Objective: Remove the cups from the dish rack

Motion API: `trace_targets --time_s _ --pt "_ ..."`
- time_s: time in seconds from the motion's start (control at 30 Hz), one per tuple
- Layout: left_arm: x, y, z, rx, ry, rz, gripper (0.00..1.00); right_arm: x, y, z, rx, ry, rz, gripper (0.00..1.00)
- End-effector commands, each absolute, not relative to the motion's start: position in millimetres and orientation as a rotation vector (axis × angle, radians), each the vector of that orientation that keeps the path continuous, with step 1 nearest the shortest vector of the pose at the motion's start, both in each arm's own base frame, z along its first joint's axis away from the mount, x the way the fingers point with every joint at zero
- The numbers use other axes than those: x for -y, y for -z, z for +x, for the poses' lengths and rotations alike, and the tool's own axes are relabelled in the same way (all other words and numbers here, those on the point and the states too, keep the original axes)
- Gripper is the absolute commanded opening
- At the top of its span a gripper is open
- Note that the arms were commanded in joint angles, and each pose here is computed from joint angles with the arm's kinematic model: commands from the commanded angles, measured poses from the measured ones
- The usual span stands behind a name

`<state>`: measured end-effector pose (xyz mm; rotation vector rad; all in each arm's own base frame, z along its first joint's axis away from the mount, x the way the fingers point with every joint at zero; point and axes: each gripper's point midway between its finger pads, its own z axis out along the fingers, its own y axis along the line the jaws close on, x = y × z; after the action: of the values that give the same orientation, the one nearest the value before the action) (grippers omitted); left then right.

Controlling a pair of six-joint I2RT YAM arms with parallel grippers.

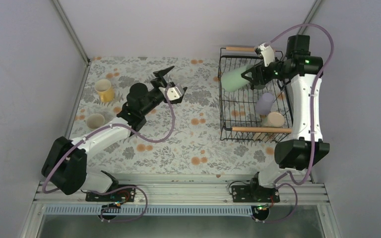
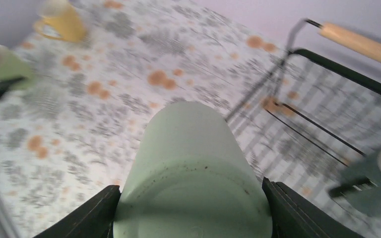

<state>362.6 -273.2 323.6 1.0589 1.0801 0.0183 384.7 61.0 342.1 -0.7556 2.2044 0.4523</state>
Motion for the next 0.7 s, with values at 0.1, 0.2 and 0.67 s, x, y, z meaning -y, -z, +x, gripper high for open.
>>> trace_targets --time_s 0.1,0.2,0.67 --pt "294.2 -341.4 341.9 -0.879 -0.02 1.01 1.0 -115.4 -373.9 358.4 -2.001 -0.965 -0.794 0.46" --pt "308.8 -336.4 336.9 -0.867 0.033 1.03 1.0 -127.5 -378.4 353.2 -1.976 -1.054 -0.801 0.46" --pt "323.3 -330.3 337.6 -0.794 0.013 0.955 1.0 -187.0 -370.4 333.5 -1.984 -1.329 -0.874 0.47"
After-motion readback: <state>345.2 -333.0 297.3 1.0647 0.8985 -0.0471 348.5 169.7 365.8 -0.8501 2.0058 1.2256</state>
